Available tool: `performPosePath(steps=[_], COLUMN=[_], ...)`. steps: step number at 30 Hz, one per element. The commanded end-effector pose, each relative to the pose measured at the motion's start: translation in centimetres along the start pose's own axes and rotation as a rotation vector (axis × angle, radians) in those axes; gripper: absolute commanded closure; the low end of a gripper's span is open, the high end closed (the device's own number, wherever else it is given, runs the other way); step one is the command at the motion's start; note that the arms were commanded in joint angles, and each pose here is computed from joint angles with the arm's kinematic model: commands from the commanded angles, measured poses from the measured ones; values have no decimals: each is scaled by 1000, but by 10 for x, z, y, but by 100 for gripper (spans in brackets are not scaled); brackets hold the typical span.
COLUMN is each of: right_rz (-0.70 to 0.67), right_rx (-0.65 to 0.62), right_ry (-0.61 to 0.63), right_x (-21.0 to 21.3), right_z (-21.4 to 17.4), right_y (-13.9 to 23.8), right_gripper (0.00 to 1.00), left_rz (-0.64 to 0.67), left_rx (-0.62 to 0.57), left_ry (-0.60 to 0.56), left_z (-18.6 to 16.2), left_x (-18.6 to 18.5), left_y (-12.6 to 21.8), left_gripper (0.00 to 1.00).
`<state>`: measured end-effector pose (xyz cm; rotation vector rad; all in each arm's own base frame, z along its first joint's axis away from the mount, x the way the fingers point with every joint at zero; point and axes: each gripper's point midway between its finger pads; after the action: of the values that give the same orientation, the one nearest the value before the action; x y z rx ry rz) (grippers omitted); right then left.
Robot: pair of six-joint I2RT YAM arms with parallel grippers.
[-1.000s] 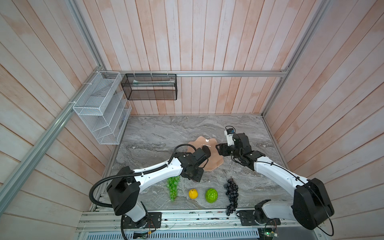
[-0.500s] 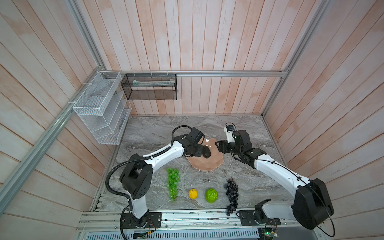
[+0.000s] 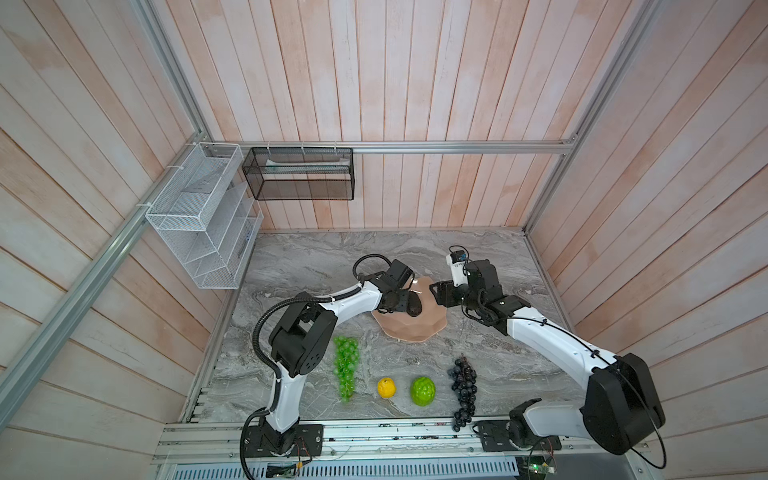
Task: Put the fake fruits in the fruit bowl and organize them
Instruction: 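Grasp the purple fruit with the left gripper and place it beside the avocado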
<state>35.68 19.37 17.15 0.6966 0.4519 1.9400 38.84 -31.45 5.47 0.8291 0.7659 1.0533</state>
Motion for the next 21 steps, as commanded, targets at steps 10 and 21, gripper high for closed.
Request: performPosePath(steps=[10, 21], right_rz=[3, 23], right_rx=[17, 39], right_ry=[9, -7], right_x=[0, 8], right_z=[-4, -5], right_y=[5, 19], right_gripper=[28, 28], left_rz=[-40, -40], left_rx=[-88, -150], left_ry=[50, 73], left_z=[28, 40], left_x=[-9, -6], left_y=[15, 57], left_gripper=[34, 25])
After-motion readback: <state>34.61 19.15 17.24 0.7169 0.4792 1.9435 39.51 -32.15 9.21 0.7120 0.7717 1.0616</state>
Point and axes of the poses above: each gripper's point midway between its finger pads, its own y axis back along the fingers, its own x axis along the line the jaws close on, z = x × y, and after that the axes turned 2 degrees about -y, right-handed
